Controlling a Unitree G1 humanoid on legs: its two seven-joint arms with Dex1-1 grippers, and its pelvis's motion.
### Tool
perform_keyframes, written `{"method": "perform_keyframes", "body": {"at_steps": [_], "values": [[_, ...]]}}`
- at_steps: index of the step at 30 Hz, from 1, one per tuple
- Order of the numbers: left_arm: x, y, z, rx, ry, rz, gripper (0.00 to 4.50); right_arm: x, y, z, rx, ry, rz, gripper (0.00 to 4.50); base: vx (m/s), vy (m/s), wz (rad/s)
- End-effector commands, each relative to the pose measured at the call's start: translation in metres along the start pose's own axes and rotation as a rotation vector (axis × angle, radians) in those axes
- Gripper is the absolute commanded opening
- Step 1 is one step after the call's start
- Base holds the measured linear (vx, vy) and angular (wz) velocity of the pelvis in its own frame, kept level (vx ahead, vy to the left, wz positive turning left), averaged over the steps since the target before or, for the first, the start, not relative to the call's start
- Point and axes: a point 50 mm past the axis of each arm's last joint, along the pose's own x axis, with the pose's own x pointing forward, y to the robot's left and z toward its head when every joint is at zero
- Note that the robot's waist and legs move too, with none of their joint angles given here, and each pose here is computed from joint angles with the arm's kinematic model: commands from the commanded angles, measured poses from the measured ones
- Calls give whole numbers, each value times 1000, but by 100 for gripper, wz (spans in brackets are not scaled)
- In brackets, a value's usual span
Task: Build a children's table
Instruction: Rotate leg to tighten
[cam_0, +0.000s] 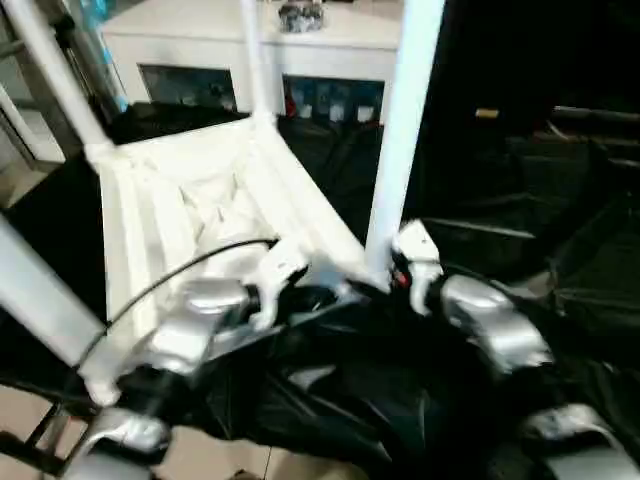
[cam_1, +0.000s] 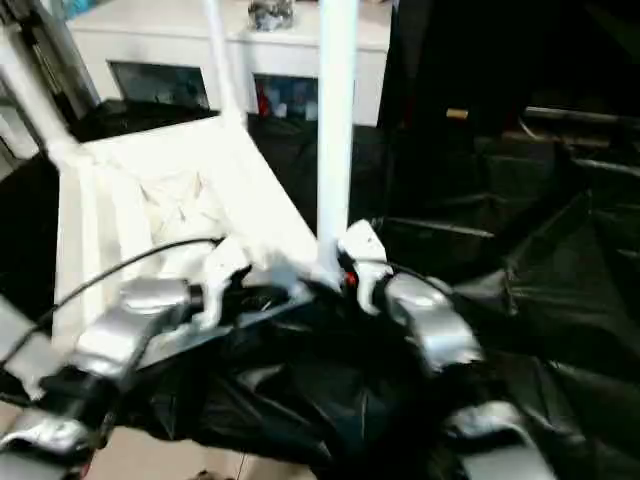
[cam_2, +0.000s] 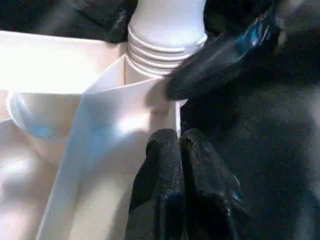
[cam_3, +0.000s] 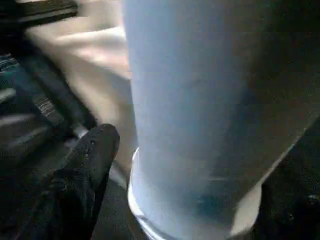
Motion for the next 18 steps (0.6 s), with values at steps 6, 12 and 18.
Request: {"method": "perform_keyframes", "body": {"at_steps": [6,12,18], "values": [[-7,-11,10,61,1,-222,0,-16,22,6,-72,33,346,388,0,0,0],[-13,-12,8,61,34,-282,0,-20,26,6,-63,48,396,356,0,0,0],[-13,-11,9,60,30,-286,0,-19,33,3,-61,77,444,316,0,0,0]]}}
